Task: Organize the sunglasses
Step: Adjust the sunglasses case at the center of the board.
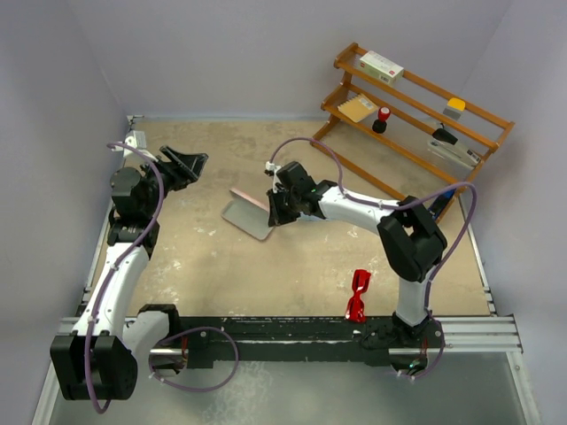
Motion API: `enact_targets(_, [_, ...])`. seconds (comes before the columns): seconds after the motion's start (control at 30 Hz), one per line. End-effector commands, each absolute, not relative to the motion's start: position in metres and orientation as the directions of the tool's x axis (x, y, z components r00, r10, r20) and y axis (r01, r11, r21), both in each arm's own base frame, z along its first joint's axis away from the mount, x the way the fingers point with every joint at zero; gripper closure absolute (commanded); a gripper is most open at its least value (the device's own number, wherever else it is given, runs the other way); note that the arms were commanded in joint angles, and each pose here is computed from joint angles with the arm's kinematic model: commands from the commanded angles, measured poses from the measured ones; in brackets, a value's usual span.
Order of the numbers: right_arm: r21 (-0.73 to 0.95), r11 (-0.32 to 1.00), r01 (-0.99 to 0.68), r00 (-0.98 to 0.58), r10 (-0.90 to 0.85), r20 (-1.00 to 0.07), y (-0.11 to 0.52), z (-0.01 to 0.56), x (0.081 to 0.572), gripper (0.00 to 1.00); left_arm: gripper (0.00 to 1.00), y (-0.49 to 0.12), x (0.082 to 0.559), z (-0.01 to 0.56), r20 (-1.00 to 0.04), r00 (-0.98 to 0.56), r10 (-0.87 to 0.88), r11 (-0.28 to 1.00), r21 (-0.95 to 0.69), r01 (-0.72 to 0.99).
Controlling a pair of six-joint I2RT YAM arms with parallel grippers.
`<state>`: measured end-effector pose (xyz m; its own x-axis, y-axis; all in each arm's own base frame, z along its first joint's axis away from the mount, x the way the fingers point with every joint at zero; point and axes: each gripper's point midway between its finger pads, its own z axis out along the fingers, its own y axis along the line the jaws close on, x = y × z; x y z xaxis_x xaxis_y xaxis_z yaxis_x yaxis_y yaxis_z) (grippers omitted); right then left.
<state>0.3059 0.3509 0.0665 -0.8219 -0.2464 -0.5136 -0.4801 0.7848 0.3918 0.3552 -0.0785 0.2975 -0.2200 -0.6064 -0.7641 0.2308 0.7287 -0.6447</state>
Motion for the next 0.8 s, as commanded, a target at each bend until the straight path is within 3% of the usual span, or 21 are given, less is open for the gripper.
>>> enact_targets(0.0, [0.383, 0.806, -0.45, -0.788, -0.158, -0.595, 0.351, 0.092, 0.345, 1.0, 0.35, -0.077, 0.35, 0.329, -0.795, -0.154, -0.587, 0.742, -0.604, 0.291])
enact_targets(0.4, [0.353, 0.821, -0.448, -0.774, -0.159, -0.612, 0.34, 0.094, 0.392, 1.0, 0.35, -0.079, 0.349, 0.329, -0.793, -0.163, -0.587, 0.738, -0.606, 0.296])
enact_targets(0.77, [0.352, 0.821, -0.449, -0.778, -0.166, -0.606, 0.331, 0.087, 0.381, 1.0, 0.35, -0.078, 0.35, 0.327, -0.791, -0.164, -0.589, 0.737, -0.609, 0.292])
